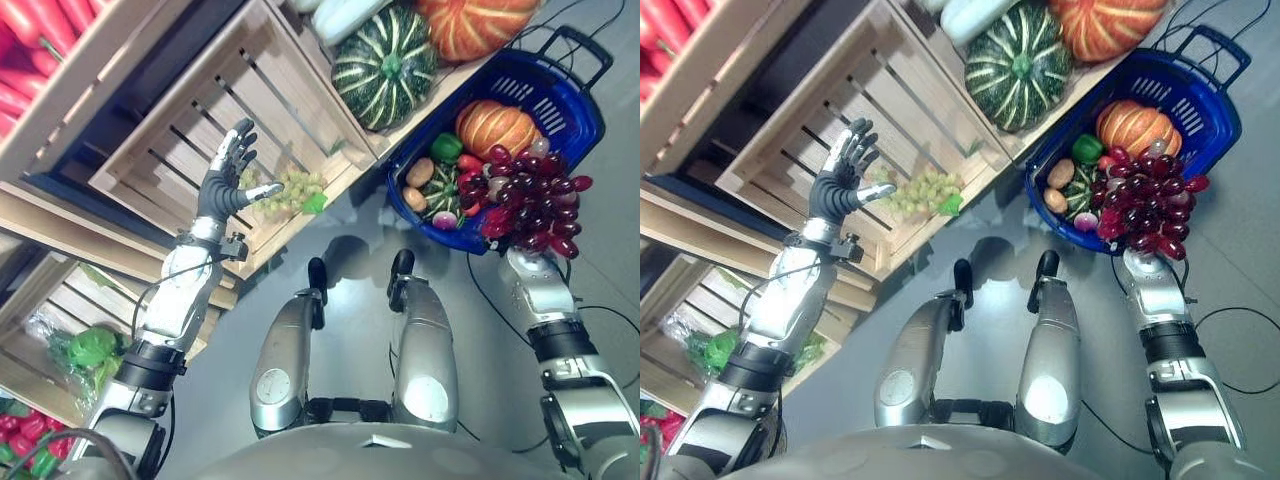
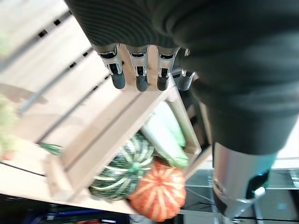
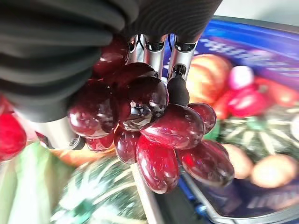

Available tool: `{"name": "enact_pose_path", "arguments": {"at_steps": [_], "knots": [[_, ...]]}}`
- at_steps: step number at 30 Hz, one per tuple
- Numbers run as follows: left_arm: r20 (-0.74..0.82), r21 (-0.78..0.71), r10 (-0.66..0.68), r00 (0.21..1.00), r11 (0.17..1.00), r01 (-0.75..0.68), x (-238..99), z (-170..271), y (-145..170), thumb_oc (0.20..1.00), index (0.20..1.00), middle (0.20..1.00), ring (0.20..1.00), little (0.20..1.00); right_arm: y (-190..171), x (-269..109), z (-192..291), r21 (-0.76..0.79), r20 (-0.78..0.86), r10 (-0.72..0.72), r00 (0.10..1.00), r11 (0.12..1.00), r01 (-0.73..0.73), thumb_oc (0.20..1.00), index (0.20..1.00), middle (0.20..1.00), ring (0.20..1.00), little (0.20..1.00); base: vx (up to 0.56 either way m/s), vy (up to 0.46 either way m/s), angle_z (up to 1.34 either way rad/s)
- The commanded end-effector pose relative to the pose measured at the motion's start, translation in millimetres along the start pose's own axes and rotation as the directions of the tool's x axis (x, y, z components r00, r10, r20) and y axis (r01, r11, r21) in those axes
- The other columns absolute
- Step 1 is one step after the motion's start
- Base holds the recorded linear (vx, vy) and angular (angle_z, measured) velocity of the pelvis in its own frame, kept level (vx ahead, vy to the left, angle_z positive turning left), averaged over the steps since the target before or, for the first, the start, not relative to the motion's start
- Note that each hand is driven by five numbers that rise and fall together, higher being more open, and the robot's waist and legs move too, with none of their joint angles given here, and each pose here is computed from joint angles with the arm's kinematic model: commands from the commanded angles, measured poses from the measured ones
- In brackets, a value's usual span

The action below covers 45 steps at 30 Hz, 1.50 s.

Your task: Pick up fruits and vegetables into the basket

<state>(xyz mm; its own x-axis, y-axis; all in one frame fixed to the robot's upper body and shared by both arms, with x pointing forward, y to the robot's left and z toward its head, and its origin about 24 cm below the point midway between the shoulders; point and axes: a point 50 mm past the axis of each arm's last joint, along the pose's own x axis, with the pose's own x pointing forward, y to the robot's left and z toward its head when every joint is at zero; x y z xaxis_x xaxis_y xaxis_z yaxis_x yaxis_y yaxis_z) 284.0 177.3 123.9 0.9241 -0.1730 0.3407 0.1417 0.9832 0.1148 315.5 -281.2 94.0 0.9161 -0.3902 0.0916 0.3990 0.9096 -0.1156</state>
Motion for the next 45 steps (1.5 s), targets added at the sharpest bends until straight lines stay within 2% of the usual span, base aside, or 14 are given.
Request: {"name": "enact_pose_path", "arguments": {"at_steps": [1, 8, 16, 23, 30, 34, 39, 40, 41, 43, 45], "knots": [[0.075, 0.05, 0.0, 0.997, 0.999, -0.004, -2, 14, 6, 1.0, 1.0, 1.0, 1.0, 1.0, -17, 16, 27, 0.108, 0.065, -0.033, 0.997, 0.994, 0.026, 0.2, 0.2, 0.2, 0.2, 0.2, -0.06, -0.08, 0.04], [0.045, 0.1, 0.098, 0.994, 0.99, -0.102, -3, 7, 20, 1.0, 1.0, 1.0, 1.0, 1.0, -39, 36, 27, 0.223, -0.053, -0.063, 0.997, 0.972, 0.073, 0.2, 0.2, 0.2, 0.2, 0.2, -0.03, -0.109, 0.09], [0.05, 0.224, 0.149, 0.987, 0.962, -0.157, -2, 8, 33, 1.0, 1.0, 1.0, 1.0, 1.0, -51, 47, 25, 0.334, -0.161, 0.013, 0.987, 0.941, 0.042, 0.2, 0.2, 0.2, 0.2, 0.2, -0.01, -0.076, 0.06], [0.073, 0.344, 0.166, 0.983, 0.921, -0.181, 2, 12, 46, 1.0, 1.0, 1.0, 1.0, 1.0, -48, 50, 22, 0.4, -0.204, 0.144, 0.968, 0.915, -0.052, 0.2, 0.2, 0.2, 0.2, 0.2, 0.01, -0.065, 0.02], [0.093, 0.401, 0.142, 0.985, 0.901, -0.168, 7, 19, 54, 1.0, 1.0, 1.0, 1.0, 1.0, -54, 50, 16, 0.322, -0.282, 0.18, 0.942, 0.943, -0.083, 0.2, 0.2, 0.2, 0.2, 0.2, 0.01, -0.02, 0.01], [0.103, 0.413, 0.131, 0.986, 0.896, -0.162, 12, 23, 56, 1.0, 1.0, 1.0, 1.0, 1.0, -58, 51, 12, 0.208, -0.332, 0.151, 0.931, 0.974, -0.084, 0.2, 0.2, 0.2, 0.2, 0.2, 0.0, 0.0, 0.0], [0.102, 0.433, 0.121, 0.987, 0.888, -0.154, 14, 24, 57, 1.0, 1.0, 1.0, 1.0, 1.0, -65, 52, 13, 0.276, -0.378, 0.085, 0.922, 0.961, 0.024, 0.2, 0.2, 0.2, 0.2, 0.2, 0.0, 0.0, 0.0], [0.109, 0.441, 0.117, 0.987, 0.884, -0.153, 14, 25, 56, 1.0, 1.0, 1.0, 1.0, 1.0, -67, 52, 12, 0.296, -0.389, 0.048, 0.92, 0.952, 0.076, 0.507, 0.507, 0.507, 0.507, 0.507, 0.0, 0.0, 0.0], [0.119, 0.454, 0.11, 0.987, 0.878, -0.152, 14, 25, 55, 1.0, 1.0, 1.0, 1.0, 1.0, -70, 51, 9, 0.33, -0.401, -0.007, 0.916, 0.931, 0.152, 1.0, 1.0, 1.0, 1.0, 1.0, 0.0, 0.0, 0.0], [0.142, 0.486, 0.108, 0.984, 0.859, -0.164, 15, 25, 52, 1.0, 1.0, 1.0, 1.0, 1.0, -72, 51, 7, 0.377, -0.411, -0.046, 0.911, 0.901, 0.215, 1.0, 1.0, 1.0, 1.0, 1.0, 0.0, 0.02, 0.0], [0.19, 0.554, 0.105, 0.976, 0.81, -0.194, 18, 29, 49, 1.0, 1.0, 1.0, 1.0, 1.0, -77, 49, 4, 0.343, -0.427, -0.146, 0.893, 0.887, 0.309, 1.0, 1.0, 1.0, 1.0, 1.0, 0.0, 0.067, -0.02]]}}
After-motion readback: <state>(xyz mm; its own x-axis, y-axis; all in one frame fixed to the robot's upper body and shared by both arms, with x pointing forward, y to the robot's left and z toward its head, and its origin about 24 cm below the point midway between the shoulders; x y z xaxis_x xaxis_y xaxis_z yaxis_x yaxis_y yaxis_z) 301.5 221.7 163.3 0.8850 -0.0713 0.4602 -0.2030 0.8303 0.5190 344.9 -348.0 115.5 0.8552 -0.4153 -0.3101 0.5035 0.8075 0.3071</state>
